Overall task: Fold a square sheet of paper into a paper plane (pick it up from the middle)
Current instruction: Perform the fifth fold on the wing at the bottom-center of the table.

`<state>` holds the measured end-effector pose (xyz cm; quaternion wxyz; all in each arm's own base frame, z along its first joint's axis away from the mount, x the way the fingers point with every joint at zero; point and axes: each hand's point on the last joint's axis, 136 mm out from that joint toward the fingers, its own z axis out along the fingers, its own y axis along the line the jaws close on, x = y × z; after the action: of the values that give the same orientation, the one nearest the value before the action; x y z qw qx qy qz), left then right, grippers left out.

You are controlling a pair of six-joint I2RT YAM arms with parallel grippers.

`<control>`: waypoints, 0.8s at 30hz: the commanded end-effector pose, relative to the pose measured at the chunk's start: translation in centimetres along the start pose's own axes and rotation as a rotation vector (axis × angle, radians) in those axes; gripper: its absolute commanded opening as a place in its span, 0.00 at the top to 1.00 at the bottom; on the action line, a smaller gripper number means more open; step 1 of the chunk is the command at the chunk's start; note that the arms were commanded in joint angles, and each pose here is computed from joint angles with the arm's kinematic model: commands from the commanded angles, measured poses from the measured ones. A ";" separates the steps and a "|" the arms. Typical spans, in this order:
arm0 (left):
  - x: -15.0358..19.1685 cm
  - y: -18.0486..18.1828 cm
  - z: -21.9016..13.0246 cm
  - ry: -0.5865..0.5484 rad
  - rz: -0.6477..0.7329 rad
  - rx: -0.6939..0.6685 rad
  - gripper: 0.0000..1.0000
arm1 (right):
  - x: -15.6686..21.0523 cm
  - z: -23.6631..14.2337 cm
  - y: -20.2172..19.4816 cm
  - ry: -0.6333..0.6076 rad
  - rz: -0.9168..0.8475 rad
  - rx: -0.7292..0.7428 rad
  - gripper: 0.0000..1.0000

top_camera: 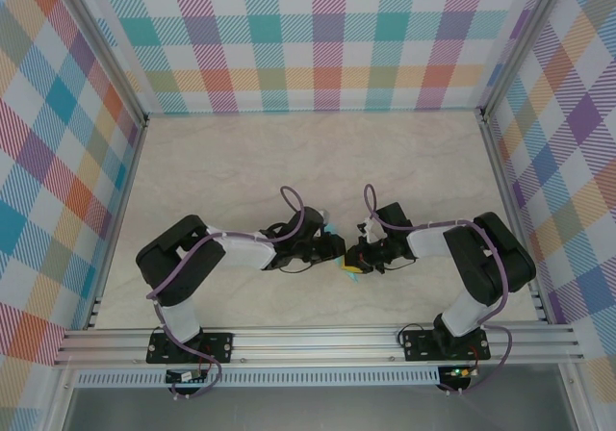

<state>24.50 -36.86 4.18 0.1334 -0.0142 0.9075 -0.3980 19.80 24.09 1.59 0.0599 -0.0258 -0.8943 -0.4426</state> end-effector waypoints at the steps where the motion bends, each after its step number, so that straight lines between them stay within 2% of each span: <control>1: 1.6 -0.5 -0.2 0.027 0.024 0.017 0.72 | 0.8 0.7 -4.0 -0.006 0.092 0.133 0.94; 6: 1.7 0.8 0.8 0.020 0.021 -0.016 0.74 | 0.8 0.7 -4.2 -0.006 0.097 0.141 0.95; 15: 0.0 4.9 1.8 -0.061 -0.022 -0.178 0.80 | 1.4 0.4 -4.9 -0.001 0.100 0.177 0.97; 20: -0.9 6.5 1.2 -0.094 -0.054 -0.220 0.80 | 1.9 0.2 -5.8 0.003 0.111 0.221 1.00; 24: -1.9 6.4 0.5 -0.104 -0.033 -0.232 0.79 | 2.2 -0.1 -7.1 0.006 0.122 0.288 1.00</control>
<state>25.83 -36.14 2.50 0.1573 -0.0420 0.9149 -0.3695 19.78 23.77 1.32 0.0559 -0.0269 -0.8999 -0.4317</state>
